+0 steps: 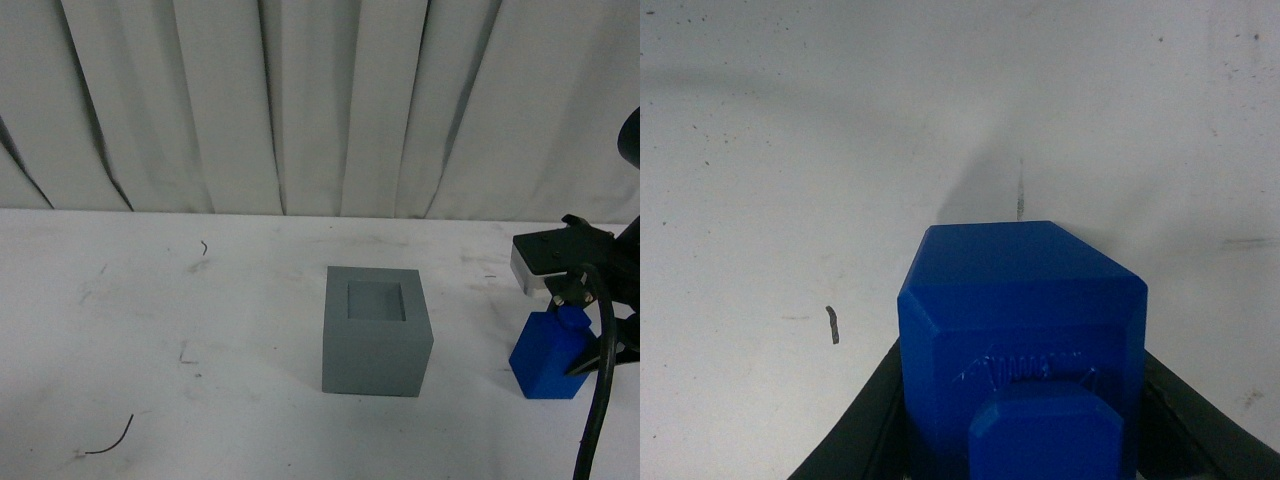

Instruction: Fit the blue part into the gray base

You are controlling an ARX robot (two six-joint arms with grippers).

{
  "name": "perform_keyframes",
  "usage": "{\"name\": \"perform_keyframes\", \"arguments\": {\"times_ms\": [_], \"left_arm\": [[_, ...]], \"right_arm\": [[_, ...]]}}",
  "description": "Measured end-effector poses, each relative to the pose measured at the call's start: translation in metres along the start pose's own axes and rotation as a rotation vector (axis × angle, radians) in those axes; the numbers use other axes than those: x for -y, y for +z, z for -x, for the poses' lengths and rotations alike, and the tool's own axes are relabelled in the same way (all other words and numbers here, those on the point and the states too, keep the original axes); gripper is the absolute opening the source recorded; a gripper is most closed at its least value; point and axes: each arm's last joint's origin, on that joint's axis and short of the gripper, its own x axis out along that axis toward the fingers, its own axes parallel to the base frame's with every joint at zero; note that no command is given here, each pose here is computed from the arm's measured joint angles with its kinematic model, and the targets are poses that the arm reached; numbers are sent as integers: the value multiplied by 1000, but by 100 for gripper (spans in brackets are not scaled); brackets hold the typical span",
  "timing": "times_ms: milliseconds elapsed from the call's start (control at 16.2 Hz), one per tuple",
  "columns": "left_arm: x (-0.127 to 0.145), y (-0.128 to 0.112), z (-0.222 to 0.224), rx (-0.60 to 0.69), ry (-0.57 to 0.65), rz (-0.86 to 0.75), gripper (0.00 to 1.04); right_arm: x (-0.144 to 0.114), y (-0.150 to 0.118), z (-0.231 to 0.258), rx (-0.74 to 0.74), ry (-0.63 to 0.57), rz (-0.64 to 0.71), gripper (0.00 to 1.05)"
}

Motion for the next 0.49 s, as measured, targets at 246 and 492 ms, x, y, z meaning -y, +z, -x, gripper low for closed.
{"name": "perform_keyframes", "arguments": {"times_ms": [246,492], "left_arm": [[0,0,0,0,0,0,98],[0,0,0,0,0,0,98]], "right_arm": [[-4,27,42,31,-37,44,47],[-5,69,63,55,-39,109,47]]}}
